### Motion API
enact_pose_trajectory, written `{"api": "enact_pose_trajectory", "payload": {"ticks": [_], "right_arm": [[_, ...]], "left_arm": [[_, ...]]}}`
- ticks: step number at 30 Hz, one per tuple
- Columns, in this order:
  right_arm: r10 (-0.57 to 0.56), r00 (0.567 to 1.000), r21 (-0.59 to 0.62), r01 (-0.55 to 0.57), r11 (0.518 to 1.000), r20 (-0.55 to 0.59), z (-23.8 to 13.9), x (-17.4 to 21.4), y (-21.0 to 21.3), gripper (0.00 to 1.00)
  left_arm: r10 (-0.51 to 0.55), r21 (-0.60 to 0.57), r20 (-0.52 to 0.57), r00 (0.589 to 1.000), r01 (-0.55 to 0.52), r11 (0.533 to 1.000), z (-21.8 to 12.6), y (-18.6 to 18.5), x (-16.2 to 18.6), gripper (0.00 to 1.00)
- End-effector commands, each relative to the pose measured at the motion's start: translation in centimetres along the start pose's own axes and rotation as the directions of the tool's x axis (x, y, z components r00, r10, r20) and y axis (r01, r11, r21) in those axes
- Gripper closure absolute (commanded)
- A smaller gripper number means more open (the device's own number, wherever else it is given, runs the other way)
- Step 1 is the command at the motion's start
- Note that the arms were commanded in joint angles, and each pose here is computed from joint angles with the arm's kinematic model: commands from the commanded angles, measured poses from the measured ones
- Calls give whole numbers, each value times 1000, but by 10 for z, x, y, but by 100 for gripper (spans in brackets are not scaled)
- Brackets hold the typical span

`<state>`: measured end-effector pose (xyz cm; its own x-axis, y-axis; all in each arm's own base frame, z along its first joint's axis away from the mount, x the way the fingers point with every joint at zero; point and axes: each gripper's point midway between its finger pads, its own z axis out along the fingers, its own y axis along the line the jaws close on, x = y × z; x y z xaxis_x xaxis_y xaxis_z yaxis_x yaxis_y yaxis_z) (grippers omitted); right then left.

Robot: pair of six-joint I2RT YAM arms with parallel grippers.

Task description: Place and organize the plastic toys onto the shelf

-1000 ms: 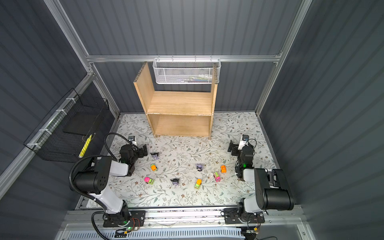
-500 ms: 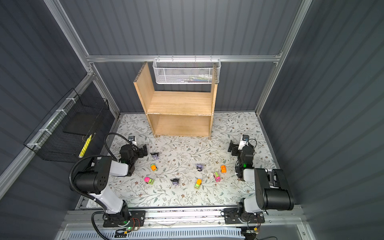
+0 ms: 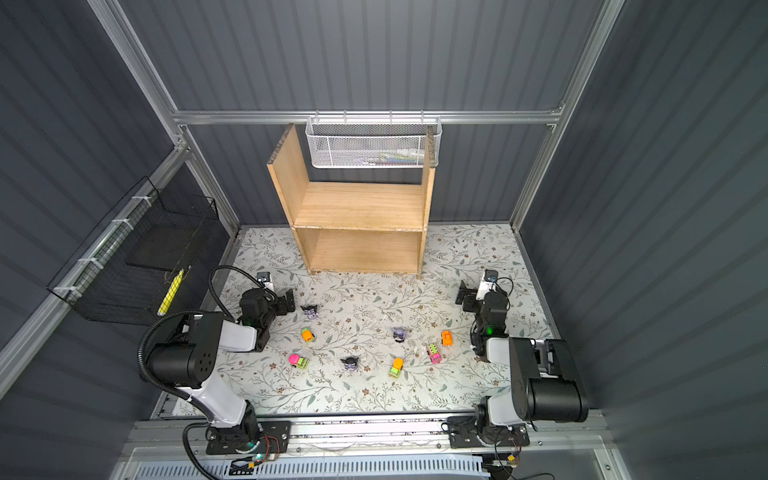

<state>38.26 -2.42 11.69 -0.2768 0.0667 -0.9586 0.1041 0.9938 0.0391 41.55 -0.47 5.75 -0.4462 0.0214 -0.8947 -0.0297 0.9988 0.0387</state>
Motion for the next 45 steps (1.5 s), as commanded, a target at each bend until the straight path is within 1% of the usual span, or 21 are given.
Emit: {"api": "enact_pose_trajectory", "payload": {"ticks": [1,4,8,9,11,13,15,16,19,21,22,24,27,29,31,33,35,37,42,45], "right_arm": [[-9,1000,74,11,997,-18,-3,-29,-6,1],[25,998,177,-15,984,-56,-7,-39,-13,1],[132,990,268,-112,957,-58,-24,-57,-9,1],[167,984,277,-143,950,-67,-28,-61,-6,1],[233,965,259,-196,946,-122,-36,-66,4,1],[268,945,246,-219,944,-189,-45,-62,13,1],[227,939,184,-184,966,-256,-54,-56,31,1],[175,945,126,-145,981,-278,-63,-56,47,2],[74,949,98,-46,994,-307,-87,-47,70,6],[64,939,79,-39,996,-339,-102,-38,79,7],[68,931,72,-45,996,-359,-108,-33,81,7],[92,915,55,-77,996,-392,-118,-25,85,7],[98,893,-19,-119,993,-438,-133,-13,97,10],[104,885,-51,-142,989,-454,-143,-6,101,11],[117,882,-74,-168,983,-457,-150,-3,104,11],[122,884,-93,-183,979,-452,-155,-4,105,11],[121,890,-100,-183,978,-440,-156,-7,105,11],[112,895,-109,-175,979,-432,-155,-12,107,10],[83,891,-118,-150,982,-446,-145,-16,117,9],[70,883,-130,-146,981,-463,-138,-12,125,9]], "left_arm": [[6,-22,-14,1000,-7,1000,-5,4,-28,1],[-10,-50,-21,1000,9,999,-12,6,-45,1],[-81,-17,30,996,81,997,-37,-5,-75,0],[-83,-13,36,996,83,996,-43,-9,-80,1],[-62,-25,34,998,62,998,-57,-20,-88,0],[-29,-20,20,999,29,999,-71,-33,-90,1],[-29,5,3,1000,29,1000,-84,-46,-89,1],[-39,27,-2,999,39,999,-92,-52,-87,0],[-93,126,-24,995,95,987,-113,-70,-79,0],[-99,217,-31,995,103,971,-128,-87,-74,1],[-94,236,-30,995,98,967,-136,-92,-73,0],[-96,232,-39,995,102,967,-148,-96,-71,0],[-118,262,-72,990,133,956,-163,-105,-70,0],[-152,227,-109,982,174,958,-171,-100,-62,1],[-196,160,-144,970,218,963,-178,-87,-52,1],[-212,135,-180,961,238,962,-186,-82,-39,1],[-237,81,-213,948,259,962,-192,-72,-25,1],[-251,33,-248,936,267,963,-195,-65,-13,2],[-283,-87,-374,883,270,959,-199,-56,20,7],[-294,-98,-409,864,278,955,-201,-63,31,10]]}}
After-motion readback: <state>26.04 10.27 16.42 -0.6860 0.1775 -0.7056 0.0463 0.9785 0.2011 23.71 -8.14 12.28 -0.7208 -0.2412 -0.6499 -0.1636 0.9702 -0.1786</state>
